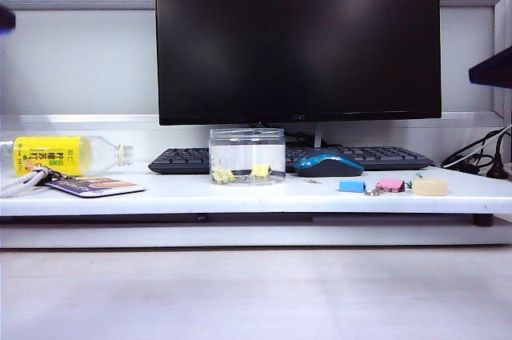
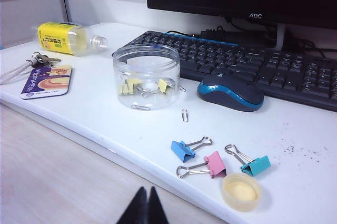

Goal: Pick up the clips with the largest number of clips of the same color on the table and place them in a round transparent plastic box.

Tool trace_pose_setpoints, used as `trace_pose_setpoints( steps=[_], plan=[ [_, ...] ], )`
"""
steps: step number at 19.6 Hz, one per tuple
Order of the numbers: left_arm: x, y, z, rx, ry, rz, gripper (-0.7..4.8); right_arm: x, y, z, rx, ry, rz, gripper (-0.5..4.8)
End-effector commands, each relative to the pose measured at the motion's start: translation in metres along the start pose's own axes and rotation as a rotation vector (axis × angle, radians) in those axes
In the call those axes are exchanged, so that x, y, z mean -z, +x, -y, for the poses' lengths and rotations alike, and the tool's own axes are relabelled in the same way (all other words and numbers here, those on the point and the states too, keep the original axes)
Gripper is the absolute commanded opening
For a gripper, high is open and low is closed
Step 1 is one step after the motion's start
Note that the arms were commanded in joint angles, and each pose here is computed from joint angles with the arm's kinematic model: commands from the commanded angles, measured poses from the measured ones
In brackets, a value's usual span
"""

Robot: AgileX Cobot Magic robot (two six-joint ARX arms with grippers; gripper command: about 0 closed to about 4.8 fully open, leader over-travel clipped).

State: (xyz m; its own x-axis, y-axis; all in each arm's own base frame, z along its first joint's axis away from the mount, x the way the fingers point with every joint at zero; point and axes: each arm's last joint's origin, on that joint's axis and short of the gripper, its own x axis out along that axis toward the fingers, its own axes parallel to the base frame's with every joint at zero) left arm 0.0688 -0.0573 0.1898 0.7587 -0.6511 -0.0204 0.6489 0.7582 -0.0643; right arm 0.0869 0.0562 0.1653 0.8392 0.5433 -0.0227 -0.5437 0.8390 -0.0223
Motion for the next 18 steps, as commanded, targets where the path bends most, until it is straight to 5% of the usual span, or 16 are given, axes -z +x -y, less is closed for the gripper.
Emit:
trace_pose_setpoints(
  steps=[1,9,18],
  plan=[
    [0.007,0.002,-0.001,-0.002,0.031,-0.008,0.11,-0.001,0.000,0.000,0.001,-0.005,0.010,-0.01],
    [0.018,0.004,-0.001,-0.005,0.092,-0.069,0.12,0.020,-0.002,0.000,0.004,-0.006,-0.205,-0.01],
    [0.040,0.008,-0.003,-0.004,0.079,-0.141,0.21,0.020,-0.002,0.001,0.048,-0.010,-0.208,-0.01]
  ],
)
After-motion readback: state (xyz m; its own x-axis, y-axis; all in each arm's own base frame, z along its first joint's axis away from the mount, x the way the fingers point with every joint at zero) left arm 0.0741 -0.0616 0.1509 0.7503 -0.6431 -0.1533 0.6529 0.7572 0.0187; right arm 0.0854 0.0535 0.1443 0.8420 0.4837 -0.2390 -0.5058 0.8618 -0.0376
